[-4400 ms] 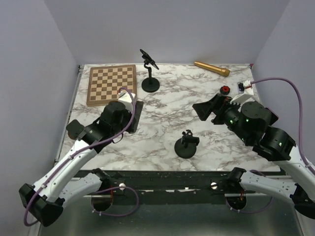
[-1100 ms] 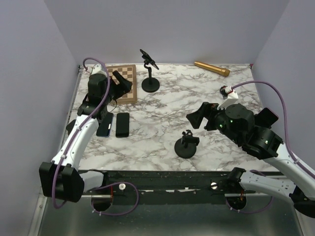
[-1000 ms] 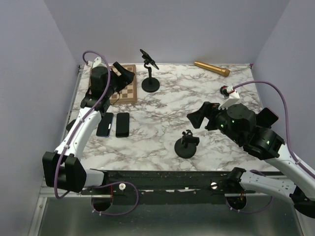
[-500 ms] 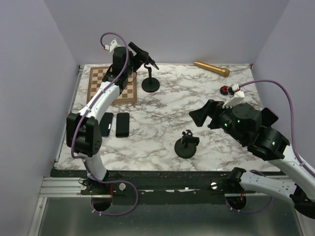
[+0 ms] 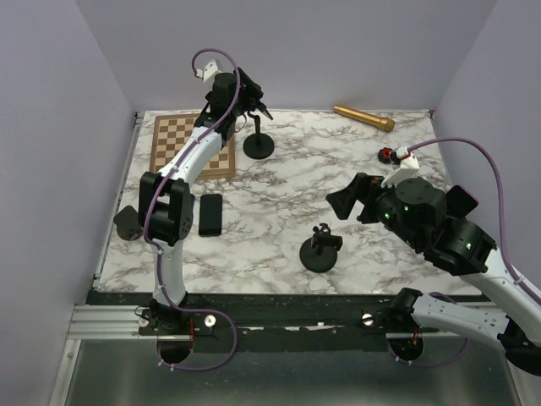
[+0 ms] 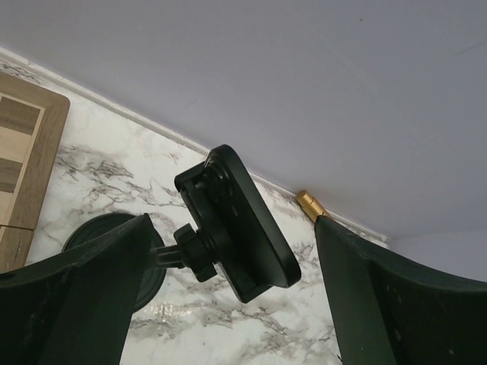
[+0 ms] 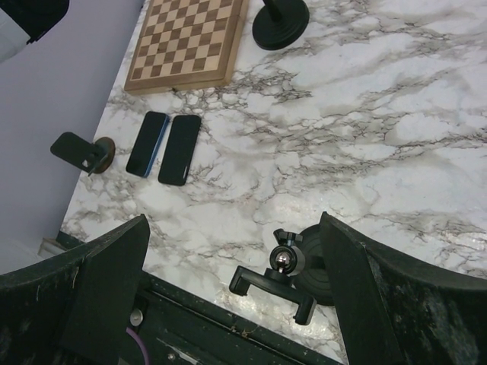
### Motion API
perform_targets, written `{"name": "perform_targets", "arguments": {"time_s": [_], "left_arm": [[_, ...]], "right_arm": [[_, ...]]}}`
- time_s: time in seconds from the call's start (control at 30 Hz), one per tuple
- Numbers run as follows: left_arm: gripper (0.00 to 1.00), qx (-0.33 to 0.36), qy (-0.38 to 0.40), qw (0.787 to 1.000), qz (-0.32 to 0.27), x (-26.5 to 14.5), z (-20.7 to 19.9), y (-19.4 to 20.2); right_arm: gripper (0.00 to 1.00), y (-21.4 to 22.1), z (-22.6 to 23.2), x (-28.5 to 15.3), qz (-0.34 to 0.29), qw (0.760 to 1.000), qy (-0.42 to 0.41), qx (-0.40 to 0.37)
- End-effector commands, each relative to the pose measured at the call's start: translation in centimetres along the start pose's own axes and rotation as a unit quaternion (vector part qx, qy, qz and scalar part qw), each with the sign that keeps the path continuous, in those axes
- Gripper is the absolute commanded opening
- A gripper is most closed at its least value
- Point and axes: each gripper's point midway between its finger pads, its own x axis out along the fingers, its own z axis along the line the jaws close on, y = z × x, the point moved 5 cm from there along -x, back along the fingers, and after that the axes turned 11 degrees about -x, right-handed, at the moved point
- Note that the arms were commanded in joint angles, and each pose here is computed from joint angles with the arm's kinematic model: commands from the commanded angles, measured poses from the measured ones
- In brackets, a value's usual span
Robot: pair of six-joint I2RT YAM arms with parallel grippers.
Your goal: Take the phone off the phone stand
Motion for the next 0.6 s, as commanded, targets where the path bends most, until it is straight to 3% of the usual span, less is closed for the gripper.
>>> {"name": "perform_targets", "arguments": {"time_s": [0.0,0.23,0.37,0.47,0.57], "left_arm": [[0.93,0.028,-0.019,0.999,-0.027,0.9,-0.5,0.0],[0.78,0.059,-0.032,0.997,-0.047,1.0,-1.4,0.4],[0.63,0.080,-0.049,0.993,-0.066,0.5,-1.6,0.6],[0.47,0.083,-0.064,0.992,-0.073,0.1,-1.5,0.8],[0.39,0.089,-0.061,0.991,-0.074,-0.1,-1.9,0.8]], "right_arm": [[1.00,-0.1,-0.3,-0.2,-0.003,1.000,0.012,0.004],[1.00,0.5,-0.3,0.2,0.003,1.000,0.011,0.006],[1.00,0.5,-0.2,0.4,0.005,1.000,0.012,0.003],[1.00,0.5,-0.2,0.3,0.005,1.000,0.012,0.003],[1.00,0.4,-0.2,0.2,0.002,1.000,0.012,0.004]]}}
